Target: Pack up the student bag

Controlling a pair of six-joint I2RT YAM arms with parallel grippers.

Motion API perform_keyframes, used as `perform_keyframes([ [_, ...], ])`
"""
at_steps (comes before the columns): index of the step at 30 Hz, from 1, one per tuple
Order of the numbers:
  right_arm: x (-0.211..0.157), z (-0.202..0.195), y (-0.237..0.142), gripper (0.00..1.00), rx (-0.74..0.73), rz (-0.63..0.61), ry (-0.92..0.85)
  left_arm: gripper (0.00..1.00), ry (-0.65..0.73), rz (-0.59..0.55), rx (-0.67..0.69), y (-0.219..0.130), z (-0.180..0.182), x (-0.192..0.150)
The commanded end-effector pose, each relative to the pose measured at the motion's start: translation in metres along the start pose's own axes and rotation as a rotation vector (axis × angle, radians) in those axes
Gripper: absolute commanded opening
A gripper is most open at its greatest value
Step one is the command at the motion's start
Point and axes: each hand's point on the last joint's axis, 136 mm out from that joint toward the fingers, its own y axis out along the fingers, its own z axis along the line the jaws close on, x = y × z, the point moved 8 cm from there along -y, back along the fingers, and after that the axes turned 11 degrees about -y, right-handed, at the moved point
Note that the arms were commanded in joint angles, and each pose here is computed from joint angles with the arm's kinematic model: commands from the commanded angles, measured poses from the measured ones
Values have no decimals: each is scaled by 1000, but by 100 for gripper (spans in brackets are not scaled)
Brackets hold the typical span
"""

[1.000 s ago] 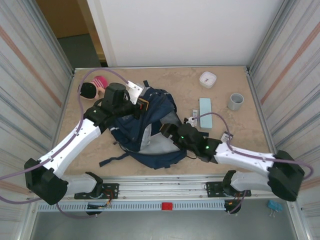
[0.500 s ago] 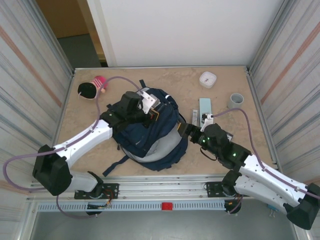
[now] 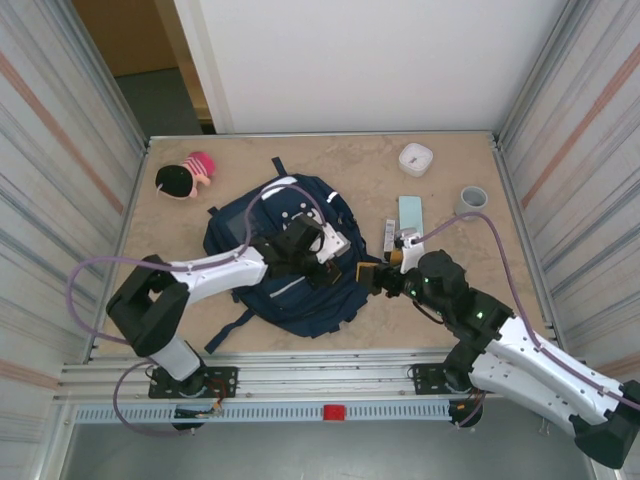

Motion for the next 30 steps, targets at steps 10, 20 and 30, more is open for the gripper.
perform_keyframes([
  [10, 0, 55, 8, 82, 343, 191, -621, 77, -221, -314, 83, -108, 17, 24],
  [20, -46, 112, 81, 82, 500, 482, -1010, 80, -522, -450, 203, -162, 59, -46],
  [30, -84, 112, 127, 54, 494, 534, -1098, 80, -641, -478, 236, -162, 73, -83],
])
